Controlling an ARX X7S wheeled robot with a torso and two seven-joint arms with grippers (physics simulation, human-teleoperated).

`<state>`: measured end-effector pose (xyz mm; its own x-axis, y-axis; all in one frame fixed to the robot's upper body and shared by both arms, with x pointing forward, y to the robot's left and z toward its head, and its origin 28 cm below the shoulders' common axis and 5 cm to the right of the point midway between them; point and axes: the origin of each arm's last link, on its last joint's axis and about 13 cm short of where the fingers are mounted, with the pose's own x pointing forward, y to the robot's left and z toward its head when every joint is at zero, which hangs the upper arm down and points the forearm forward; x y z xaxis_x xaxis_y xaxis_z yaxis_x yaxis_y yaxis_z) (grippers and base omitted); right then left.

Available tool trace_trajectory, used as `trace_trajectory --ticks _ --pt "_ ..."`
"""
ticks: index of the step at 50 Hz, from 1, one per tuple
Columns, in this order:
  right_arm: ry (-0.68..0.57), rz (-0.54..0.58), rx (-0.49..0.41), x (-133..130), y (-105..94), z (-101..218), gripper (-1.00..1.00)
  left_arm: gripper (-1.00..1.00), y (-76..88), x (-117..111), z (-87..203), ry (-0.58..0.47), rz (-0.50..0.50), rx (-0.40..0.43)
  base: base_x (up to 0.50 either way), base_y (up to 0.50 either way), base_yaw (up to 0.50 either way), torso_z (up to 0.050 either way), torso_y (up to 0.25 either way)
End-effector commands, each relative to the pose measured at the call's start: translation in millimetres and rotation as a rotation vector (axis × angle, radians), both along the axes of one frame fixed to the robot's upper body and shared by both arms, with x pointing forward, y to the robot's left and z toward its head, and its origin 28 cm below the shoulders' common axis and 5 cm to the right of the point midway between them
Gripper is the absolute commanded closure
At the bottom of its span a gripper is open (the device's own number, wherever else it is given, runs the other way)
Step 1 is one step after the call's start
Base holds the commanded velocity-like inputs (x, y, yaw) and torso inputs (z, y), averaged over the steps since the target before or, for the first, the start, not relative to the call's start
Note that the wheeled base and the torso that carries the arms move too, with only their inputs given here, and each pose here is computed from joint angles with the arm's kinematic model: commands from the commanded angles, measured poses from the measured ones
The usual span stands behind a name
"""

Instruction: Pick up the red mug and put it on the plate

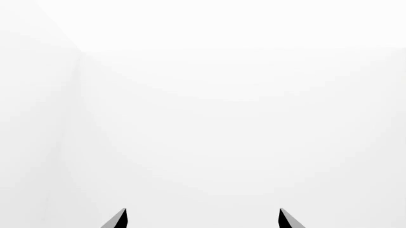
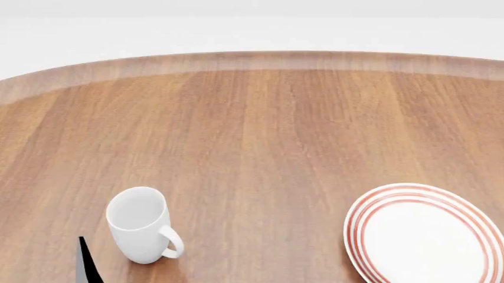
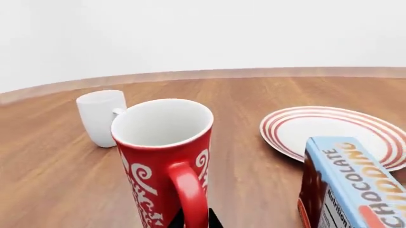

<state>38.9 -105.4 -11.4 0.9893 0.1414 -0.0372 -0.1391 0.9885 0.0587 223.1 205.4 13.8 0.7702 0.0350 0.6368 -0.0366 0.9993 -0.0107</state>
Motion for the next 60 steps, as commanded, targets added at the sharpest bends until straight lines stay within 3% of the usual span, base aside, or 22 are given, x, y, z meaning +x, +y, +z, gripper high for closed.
trace_trajectory --ticks 1,13,18,32,44,60 --pt "-0.104 -0.025 0.018 4 4.6 59 1.0 -1.0 -0.1 0 0 -0.002 -0.005 -0.001 0.0 0.0 0.0 0.0 0.0" --pt "-0.099 -0.136 -0.002 23 2.0 94 1.0 -1.0 -0.2 0 0 -0.007 -0.006 -0.005 0.0 0.0 0.0 0.0 0.0" --pt "-0.09 -0.162 -0.086 31 1.0 106 1.0 -1.0 -0.2 0 0 -0.008 -0.006 -0.006 0.0 0.0 0.0 0.0 0.0" --pt "-0.064 -0.255 -0.11 55 -5.2 140 1.0 -1.0 -0.3 0 1 -0.011 -0.008 -0.009 0.0 0.0 0.0 0.0 0.0" --pt "0.001 -0.306 -0.024 83 -14.7 163 1.0 -1.0 -0.6 0 1 -0.015 -0.01 -0.011 0.0 0.0 0.0 0.0 0.0" --pt "-0.016 -0.38 -0.047 103 -21.3 183 1.0 -1.0 -0.7 0 2 -0.017 -0.011 -0.012 0.0 0.0 0.0 0.0 0.001"
